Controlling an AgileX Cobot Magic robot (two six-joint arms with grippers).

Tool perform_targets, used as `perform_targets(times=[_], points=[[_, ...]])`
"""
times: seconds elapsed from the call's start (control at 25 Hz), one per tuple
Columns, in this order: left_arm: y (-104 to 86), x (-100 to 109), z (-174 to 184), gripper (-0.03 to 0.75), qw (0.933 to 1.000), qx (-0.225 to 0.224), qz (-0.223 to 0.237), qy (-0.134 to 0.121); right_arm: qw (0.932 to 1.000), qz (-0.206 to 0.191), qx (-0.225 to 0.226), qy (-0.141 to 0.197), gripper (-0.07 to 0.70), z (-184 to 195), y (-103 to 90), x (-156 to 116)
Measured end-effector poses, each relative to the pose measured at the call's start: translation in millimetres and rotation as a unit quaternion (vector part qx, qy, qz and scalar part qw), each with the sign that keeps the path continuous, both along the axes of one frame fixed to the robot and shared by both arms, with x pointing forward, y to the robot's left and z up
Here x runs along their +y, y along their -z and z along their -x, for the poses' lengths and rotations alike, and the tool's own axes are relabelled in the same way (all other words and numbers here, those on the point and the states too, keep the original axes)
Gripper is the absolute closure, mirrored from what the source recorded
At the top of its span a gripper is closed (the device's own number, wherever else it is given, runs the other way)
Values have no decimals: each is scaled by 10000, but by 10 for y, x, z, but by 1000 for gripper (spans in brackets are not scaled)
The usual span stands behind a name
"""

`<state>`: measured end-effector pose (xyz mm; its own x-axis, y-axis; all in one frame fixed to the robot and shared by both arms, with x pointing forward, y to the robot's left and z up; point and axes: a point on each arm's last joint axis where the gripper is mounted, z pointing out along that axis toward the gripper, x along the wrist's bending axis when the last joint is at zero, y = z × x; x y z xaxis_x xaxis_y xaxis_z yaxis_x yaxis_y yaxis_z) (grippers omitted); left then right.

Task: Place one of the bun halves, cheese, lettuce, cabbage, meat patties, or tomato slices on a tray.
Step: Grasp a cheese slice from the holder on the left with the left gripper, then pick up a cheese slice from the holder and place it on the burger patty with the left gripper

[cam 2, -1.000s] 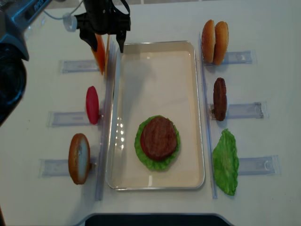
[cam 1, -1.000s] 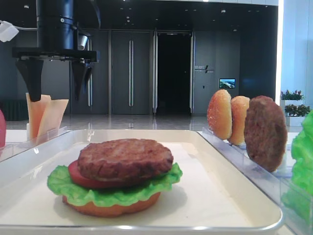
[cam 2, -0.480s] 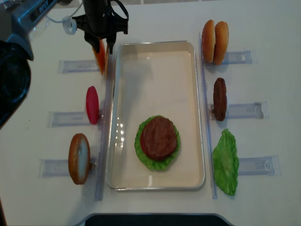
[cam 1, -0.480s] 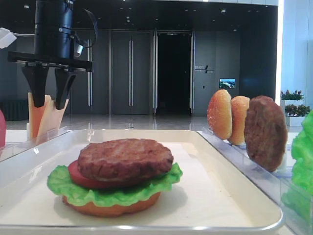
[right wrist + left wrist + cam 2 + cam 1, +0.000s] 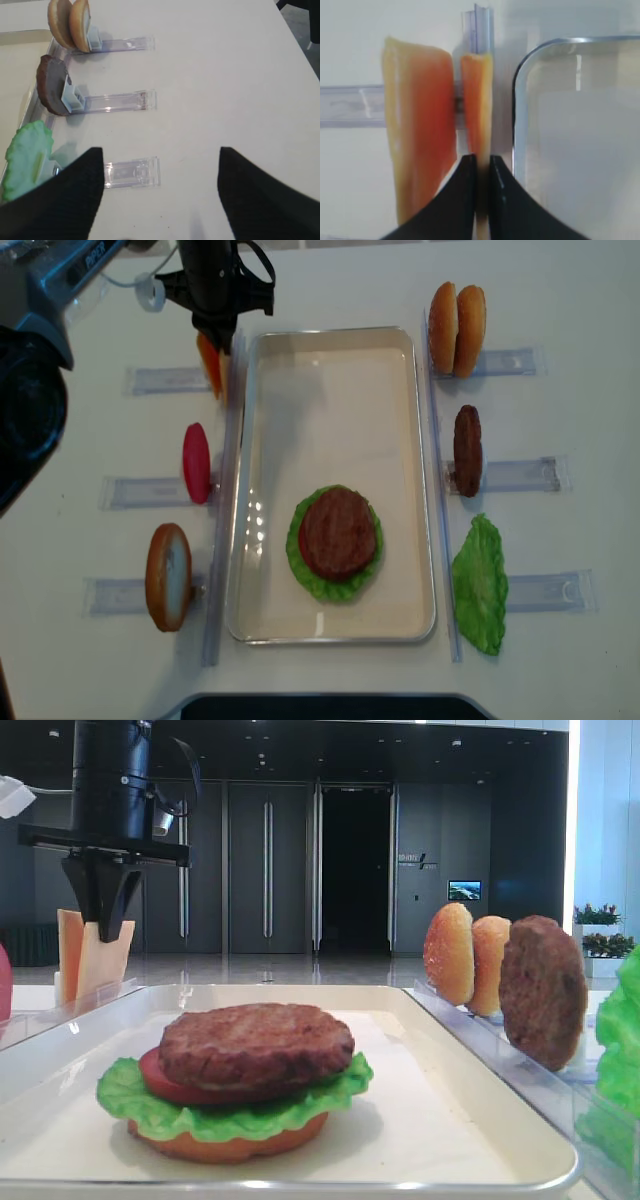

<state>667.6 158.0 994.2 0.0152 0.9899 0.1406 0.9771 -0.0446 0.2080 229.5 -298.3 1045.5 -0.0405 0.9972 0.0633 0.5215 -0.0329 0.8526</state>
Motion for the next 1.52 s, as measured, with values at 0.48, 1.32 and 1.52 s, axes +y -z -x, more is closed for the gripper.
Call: perform_targets(times=[0.48,1.32,1.52], points=[[-995,-193,436,683,9869,-594,1423,469,10000,0,0,0,143,0,0,0],[-786,-65,2143,683,8821,-510,4232,2007,10000,0,0,0,143,0,0,0],[-466,-42,2194,683,8872,-331,4236,1798,10000,0,0,0,143,0,0,0]])
